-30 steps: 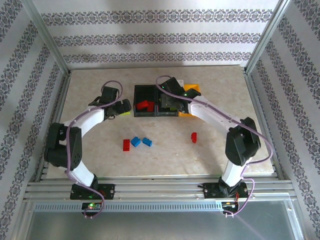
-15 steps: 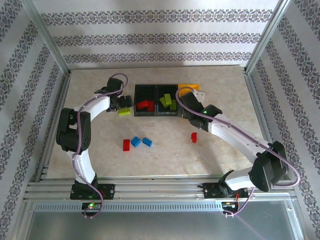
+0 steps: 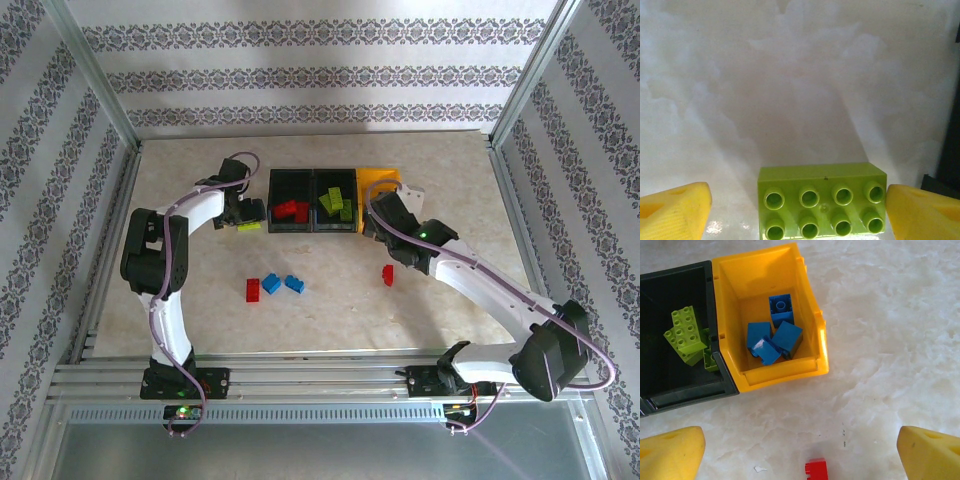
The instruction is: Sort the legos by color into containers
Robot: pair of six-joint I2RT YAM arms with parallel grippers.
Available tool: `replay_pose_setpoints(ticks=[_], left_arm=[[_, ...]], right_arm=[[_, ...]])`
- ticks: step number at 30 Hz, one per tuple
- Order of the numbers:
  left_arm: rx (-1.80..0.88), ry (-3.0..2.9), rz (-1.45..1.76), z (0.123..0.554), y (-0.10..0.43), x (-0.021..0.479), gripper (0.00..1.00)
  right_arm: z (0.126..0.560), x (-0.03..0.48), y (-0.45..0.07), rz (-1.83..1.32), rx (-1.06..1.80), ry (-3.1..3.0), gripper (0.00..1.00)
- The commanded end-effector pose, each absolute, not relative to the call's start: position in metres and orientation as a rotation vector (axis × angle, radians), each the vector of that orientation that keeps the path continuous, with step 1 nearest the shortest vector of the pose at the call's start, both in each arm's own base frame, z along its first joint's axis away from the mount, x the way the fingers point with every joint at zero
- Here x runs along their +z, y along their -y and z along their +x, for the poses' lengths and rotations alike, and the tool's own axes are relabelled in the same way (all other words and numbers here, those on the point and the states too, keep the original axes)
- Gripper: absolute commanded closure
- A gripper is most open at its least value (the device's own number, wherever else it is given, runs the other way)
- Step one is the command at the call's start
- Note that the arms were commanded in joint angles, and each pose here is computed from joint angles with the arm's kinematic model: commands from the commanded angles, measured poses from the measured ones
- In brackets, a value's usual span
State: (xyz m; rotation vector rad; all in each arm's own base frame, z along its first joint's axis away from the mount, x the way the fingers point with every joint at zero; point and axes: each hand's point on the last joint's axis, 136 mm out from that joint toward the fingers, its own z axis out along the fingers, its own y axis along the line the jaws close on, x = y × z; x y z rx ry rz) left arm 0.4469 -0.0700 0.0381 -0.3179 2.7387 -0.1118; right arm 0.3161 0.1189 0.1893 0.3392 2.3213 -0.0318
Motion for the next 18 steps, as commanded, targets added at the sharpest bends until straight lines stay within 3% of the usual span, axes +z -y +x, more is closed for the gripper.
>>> replay_pose_setpoints(ticks=[1,5,11,18], left_arm=[[-0.069,-2.784,-0.308,0.441,0.061,0.031,0.1],[-0.029,-2.797,-0.308,0.437,0.056,0.029,0.11],[0.019,-2.79,-0.337,0.427,0.045,0.031,0.22],[-0.016,-2.777,-0.373,0.42,0.042,0.031,0.27]], right_arm=[[0.317,0.188,-0.113,0.372,-0.064,-2.308,0.02],[0.32,0.188,-0.117,0.363,-0.059,-2.316,0.02],[0.322,0.186,-0.118,0.362,-0.06,-2.323,0.02],[0.321,0.183,-0.12,0.367,-0.055,-2.329,0.02]])
